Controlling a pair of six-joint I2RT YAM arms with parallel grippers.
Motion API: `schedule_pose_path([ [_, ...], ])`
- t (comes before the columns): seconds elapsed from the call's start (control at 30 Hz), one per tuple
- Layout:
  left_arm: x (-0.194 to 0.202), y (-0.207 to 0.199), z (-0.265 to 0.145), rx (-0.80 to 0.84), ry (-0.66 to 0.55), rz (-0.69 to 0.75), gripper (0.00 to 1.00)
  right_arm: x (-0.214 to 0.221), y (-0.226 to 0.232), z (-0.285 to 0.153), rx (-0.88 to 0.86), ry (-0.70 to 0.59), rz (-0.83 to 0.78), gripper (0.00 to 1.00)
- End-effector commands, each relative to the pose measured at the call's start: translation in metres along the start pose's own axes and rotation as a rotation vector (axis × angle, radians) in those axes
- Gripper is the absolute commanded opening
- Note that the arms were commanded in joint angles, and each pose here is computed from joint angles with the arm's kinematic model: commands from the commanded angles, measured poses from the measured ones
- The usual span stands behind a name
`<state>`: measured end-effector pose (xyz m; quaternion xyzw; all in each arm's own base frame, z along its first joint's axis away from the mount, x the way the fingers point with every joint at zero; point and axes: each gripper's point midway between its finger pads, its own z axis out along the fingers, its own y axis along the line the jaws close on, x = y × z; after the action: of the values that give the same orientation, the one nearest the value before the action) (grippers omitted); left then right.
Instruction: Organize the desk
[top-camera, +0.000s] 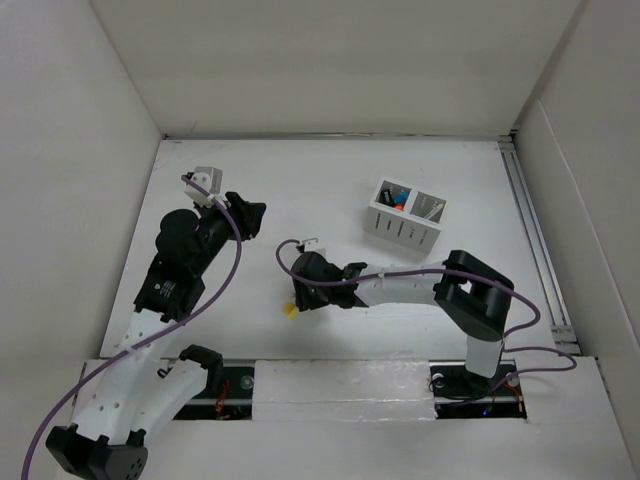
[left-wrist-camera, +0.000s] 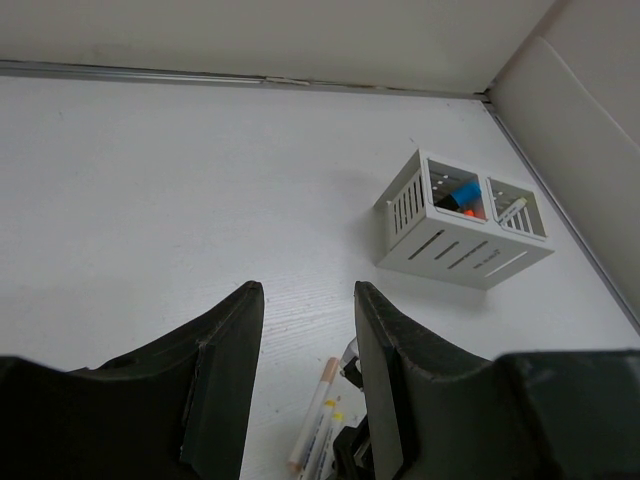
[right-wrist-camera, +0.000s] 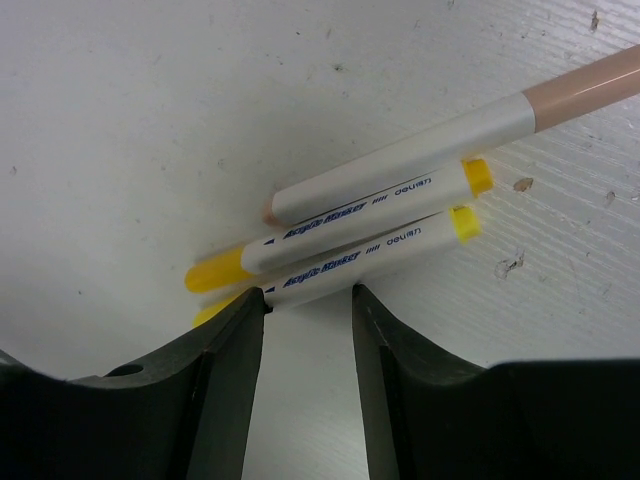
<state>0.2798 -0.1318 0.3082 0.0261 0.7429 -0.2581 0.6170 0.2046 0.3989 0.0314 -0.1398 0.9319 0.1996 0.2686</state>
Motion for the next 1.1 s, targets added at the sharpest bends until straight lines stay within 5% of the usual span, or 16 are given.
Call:
schedule_pose_path([
  [0.0,-0.015,-0.008,0.0,0.03,-0.048,-0.001,0.38,-0.01,0.021,-0.001,-0.068,-0.018,-0.031,0.46],
  [0.33,-0.011,-0.007,0.004,0.029,-0.03,0.001,0.37,0.006,-0.001,0.009,0.019,0.019,-0.039,0.51],
  [0.8,-0.008,-0.006,0.009,0.027,-0.01,0.002,0.37,0.01,-0.091,-0.023,0.235,-0.013,0.007,0.38],
  [1.07,-0.008,-0.006,0.01,0.026,-0.012,0.002,0.37,-0.014,-0.089,-0.041,0.221,-0.083,0.009,0.51],
])
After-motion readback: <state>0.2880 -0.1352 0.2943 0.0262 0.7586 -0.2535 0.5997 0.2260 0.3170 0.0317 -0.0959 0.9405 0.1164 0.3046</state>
